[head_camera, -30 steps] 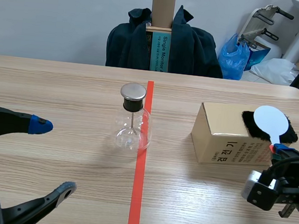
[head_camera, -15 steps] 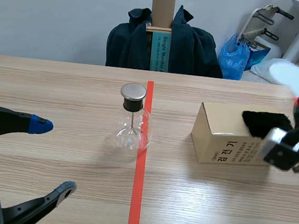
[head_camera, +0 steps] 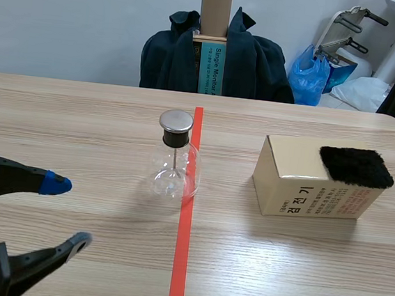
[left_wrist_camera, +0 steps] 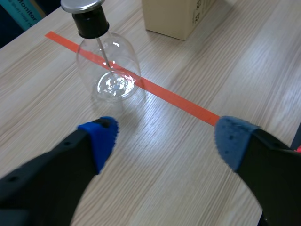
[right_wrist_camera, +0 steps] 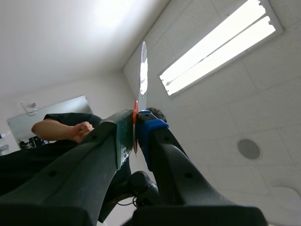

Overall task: Do the electroscope experiment.
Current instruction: 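Bring the plate to the electroscope and point at the metal foil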

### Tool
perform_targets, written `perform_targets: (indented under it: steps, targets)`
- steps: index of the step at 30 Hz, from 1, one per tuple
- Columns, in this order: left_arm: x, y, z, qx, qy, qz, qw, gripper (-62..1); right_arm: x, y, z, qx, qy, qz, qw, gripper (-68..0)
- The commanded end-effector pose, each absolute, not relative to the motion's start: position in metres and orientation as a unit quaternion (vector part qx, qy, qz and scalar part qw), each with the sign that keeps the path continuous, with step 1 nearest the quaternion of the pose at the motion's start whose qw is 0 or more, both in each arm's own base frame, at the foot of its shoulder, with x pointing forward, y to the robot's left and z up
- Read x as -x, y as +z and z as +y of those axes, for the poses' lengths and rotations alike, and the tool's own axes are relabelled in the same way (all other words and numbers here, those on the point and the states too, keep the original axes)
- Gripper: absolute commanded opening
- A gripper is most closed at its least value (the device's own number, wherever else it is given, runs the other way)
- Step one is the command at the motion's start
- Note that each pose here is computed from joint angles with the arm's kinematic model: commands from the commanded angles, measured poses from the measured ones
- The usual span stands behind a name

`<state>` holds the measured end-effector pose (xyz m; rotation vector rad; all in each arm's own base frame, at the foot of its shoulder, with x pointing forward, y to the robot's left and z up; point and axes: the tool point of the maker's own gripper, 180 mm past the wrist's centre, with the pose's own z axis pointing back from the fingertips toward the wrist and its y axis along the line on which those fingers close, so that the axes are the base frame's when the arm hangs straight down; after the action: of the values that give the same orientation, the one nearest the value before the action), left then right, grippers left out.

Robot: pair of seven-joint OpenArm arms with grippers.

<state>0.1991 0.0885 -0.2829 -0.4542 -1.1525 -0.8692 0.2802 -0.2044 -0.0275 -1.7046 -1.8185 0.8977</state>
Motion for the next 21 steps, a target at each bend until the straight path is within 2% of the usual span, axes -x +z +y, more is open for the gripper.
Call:
perform_targets:
  steps: [1,3,6,7,15,21]
  targets:
    - [-0.207,-0.283,0.088,0.214,-0.391,-0.529,0.722,-34.4,-0.277,-0.017,-0.206,0.631,0.32,-0.668,0.23,-66.7]
    - [-0.215,-0.29,0.09,0.214,-0.39,-0.527,0.724,-44.8,-0.274,-0.011,-0.202,0.631,0.315,-0.673,0.223,-66.7]
    - [-0.233,-0.306,0.098,0.203,-0.376,-0.527,0.735,-56.4,-0.271,-0.006,-0.199,0.63,0.312,-0.678,0.216,-66.7]
    - [-0.239,-0.312,0.101,0.199,-0.37,-0.527,0.739,-58.3,-0.27,-0.004,-0.198,0.63,0.311,-0.679,0.213,-66.7]
    - [-0.289,-0.34,0.107,0.205,-0.315,-0.56,0.739,-57.7,-0.266,0.004,-0.191,0.625,0.309,-0.687,0.204,-66.7]
    - [-0.305,-0.355,0.086,0.221,-0.311,-0.566,0.731,-57.7,-0.266,0.003,-0.184,0.614,0.32,-0.695,0.195,-66.7]
